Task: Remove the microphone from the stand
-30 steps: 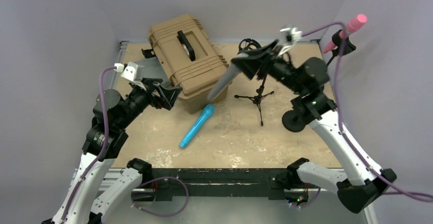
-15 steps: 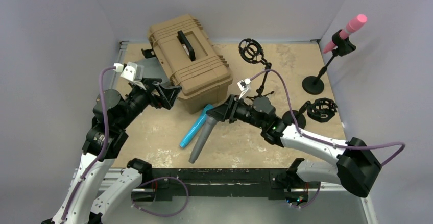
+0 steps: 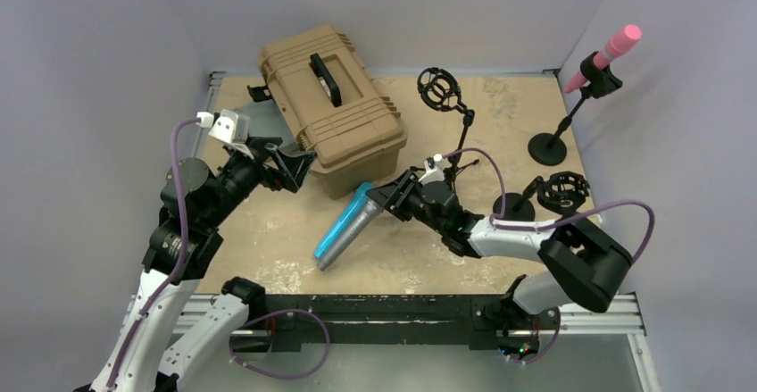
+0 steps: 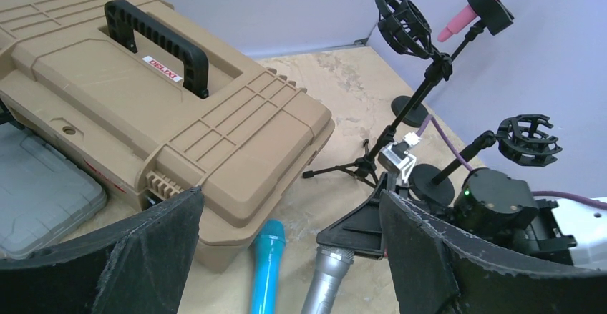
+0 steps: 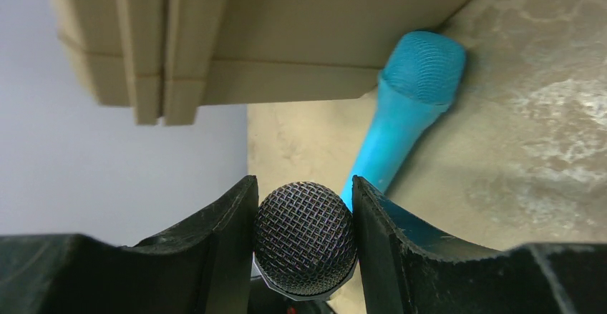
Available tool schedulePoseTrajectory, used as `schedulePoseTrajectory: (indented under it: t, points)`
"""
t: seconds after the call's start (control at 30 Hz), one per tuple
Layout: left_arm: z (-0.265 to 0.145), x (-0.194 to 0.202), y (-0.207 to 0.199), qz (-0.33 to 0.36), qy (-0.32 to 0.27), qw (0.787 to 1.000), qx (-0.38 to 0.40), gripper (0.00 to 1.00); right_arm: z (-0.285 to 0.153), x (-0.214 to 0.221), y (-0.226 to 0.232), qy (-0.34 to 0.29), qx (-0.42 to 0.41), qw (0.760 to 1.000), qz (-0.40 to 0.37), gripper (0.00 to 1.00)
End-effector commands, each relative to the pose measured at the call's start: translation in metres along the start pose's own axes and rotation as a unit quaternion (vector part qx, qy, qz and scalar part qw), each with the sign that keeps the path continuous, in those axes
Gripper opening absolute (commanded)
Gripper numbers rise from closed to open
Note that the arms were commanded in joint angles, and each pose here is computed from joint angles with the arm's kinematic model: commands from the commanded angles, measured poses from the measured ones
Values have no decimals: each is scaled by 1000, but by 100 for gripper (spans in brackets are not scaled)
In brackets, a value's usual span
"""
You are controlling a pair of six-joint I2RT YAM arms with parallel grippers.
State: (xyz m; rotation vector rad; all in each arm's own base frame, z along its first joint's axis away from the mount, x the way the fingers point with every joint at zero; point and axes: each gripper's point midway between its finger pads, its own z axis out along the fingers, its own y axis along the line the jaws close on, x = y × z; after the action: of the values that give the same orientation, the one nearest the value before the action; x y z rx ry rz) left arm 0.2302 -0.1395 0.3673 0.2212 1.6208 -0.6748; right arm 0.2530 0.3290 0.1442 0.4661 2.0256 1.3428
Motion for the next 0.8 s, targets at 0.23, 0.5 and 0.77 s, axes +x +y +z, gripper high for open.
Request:
schedulePoseTrajectory:
  t: [0.23, 0.5, 0.77]
  points:
    - [-5, -19, -11, 4, -28, 999, 18, 90, 30, -6, -15, -35, 22, 999, 24, 6]
    - [-4, -19, -11, 3, -26, 1000, 18, 91, 37, -1, -38, -35, 35, 999, 14, 29]
    - [-2, -17, -10, 3, -22, 1000, 17, 91, 34, 0, -56, -45, 51, 998, 8, 45]
